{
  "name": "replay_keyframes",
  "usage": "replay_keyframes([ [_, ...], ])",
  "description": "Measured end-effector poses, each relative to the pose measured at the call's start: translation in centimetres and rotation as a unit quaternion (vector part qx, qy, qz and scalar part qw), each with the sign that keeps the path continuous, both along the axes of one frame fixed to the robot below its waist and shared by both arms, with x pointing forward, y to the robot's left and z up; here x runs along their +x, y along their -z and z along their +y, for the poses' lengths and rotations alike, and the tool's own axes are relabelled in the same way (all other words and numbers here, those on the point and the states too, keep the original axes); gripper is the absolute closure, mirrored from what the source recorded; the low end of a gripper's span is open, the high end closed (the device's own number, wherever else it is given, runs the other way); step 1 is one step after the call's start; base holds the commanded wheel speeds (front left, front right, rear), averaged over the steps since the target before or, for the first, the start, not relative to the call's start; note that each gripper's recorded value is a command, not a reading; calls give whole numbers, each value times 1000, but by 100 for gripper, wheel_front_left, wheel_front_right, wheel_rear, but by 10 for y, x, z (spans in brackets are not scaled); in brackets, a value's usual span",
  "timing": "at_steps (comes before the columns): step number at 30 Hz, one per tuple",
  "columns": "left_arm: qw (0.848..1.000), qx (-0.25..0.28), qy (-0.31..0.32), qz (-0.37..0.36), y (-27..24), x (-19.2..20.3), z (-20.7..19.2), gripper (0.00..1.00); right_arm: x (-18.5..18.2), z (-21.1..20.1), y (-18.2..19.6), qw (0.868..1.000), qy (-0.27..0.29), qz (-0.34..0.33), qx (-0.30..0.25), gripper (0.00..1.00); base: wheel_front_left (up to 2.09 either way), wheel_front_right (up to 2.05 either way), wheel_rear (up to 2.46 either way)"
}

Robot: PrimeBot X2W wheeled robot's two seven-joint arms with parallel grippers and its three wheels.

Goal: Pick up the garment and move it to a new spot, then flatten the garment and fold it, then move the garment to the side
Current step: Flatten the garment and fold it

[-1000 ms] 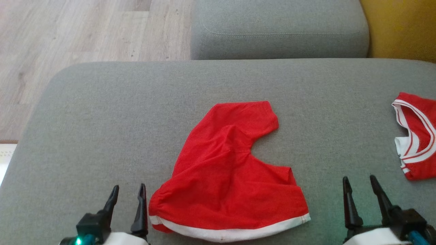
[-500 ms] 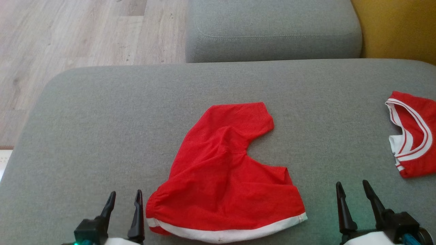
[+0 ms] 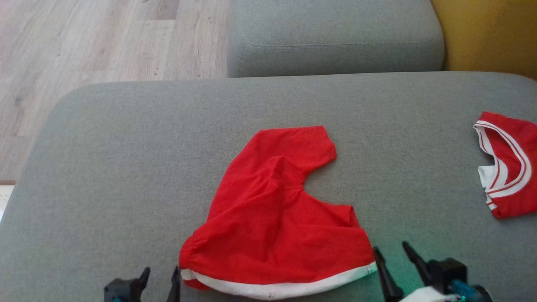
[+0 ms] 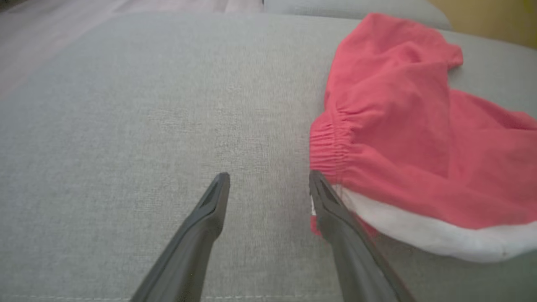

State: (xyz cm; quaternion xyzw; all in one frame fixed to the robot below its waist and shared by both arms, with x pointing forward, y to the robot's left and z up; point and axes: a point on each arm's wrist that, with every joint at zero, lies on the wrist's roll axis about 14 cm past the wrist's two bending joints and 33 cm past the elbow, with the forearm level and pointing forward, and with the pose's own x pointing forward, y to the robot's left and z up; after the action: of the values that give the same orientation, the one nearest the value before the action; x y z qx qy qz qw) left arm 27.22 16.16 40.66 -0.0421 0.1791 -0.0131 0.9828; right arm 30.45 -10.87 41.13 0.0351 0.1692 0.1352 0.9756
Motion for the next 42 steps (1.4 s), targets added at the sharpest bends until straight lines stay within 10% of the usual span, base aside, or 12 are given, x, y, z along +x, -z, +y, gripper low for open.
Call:
replay_keyframes([
  [16,992,-8,13,125,12,-10,0,0,-25,16,42,981,-58,172,-68,0,0,0,0],
  [42,984,-50,69,156,15,-7,-25,0,-22,13,47,980,-54,175,-72,0,0,0,0],
])
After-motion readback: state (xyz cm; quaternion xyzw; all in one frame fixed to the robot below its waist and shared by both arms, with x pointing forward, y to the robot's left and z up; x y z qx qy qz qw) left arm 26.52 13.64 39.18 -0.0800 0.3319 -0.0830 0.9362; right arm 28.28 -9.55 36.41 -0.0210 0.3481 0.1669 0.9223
